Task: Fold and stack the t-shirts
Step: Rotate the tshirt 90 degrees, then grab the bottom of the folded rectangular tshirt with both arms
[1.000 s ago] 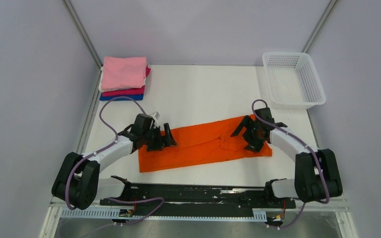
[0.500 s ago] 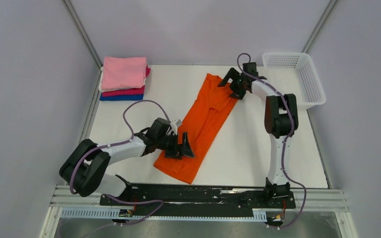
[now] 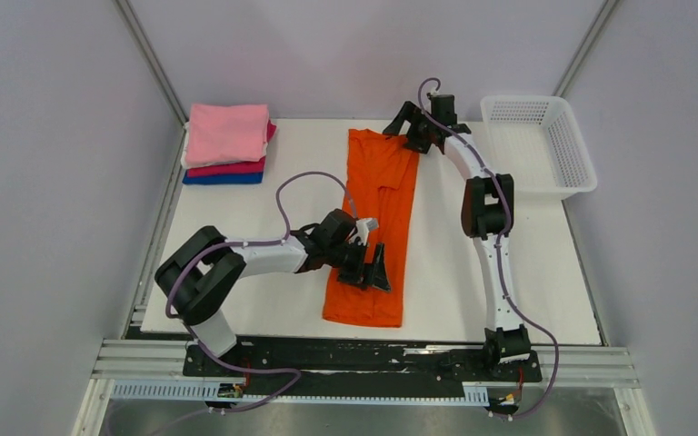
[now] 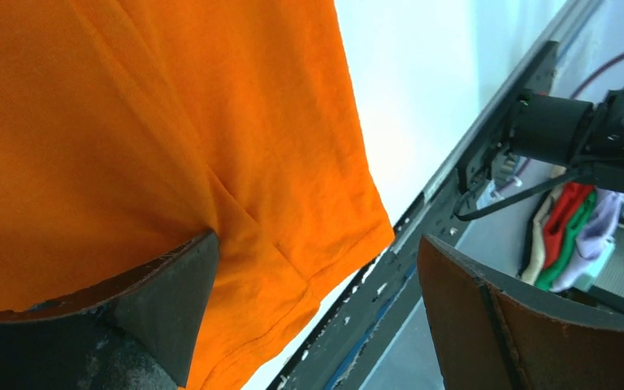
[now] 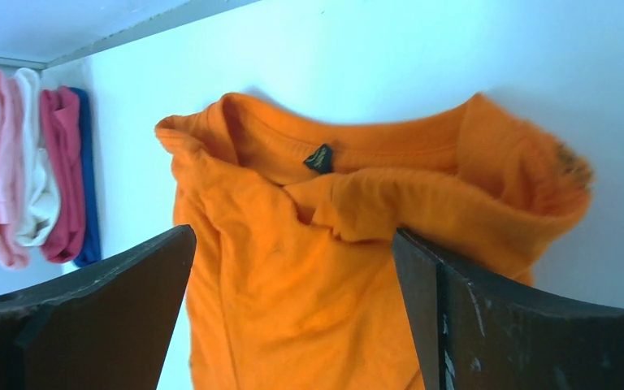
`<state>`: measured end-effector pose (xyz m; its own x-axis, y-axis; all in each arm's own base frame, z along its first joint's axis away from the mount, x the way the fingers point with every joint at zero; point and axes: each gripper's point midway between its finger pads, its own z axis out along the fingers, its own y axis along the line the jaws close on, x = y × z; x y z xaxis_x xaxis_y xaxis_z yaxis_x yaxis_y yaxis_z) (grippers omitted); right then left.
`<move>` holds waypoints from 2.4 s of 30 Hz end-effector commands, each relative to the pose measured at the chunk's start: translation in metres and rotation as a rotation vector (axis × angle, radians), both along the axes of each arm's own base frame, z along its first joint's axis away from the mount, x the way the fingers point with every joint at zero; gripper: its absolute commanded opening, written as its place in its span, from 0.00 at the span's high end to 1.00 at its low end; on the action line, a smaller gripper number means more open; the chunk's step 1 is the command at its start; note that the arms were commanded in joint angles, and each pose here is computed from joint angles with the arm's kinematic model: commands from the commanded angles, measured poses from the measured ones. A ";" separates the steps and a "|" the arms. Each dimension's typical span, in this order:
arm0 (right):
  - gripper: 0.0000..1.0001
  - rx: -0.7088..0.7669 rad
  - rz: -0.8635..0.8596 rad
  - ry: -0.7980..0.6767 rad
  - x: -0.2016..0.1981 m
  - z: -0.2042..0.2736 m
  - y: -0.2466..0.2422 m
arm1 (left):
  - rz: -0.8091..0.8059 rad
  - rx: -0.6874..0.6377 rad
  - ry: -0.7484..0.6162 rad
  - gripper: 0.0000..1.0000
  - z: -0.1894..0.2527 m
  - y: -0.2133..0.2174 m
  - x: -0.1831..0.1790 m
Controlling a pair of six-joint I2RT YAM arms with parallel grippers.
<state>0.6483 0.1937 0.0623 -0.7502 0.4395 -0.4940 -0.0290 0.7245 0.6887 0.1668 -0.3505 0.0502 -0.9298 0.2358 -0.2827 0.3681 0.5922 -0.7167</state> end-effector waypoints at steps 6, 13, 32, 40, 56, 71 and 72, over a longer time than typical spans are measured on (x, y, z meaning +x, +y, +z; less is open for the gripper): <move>0.00 -0.175 0.059 -0.306 -0.025 0.135 -0.011 | 0.057 0.203 -0.178 0.00 0.031 0.054 0.002; 0.00 -0.223 -0.026 -0.112 -0.144 0.118 -0.017 | 0.154 0.383 -0.204 0.00 0.025 0.121 -0.018; 0.08 -0.255 0.155 0.234 -0.453 0.012 0.023 | 0.172 0.425 -0.190 0.31 -0.005 0.123 -0.038; 0.17 -0.264 0.383 0.322 -0.527 0.000 0.052 | 0.140 0.487 -0.214 0.41 -0.014 0.117 -0.036; 0.47 -0.337 0.403 0.442 -0.549 -0.037 0.059 | 0.141 0.594 -0.236 0.63 -0.029 0.127 -0.034; 1.00 -0.320 0.440 0.503 -0.586 -0.038 0.025 | 0.132 0.568 -0.132 1.00 -0.026 0.148 -0.069; 1.00 -0.300 0.459 0.504 -0.590 -0.036 0.025 | 0.126 0.544 -0.122 1.00 -0.023 0.145 -0.073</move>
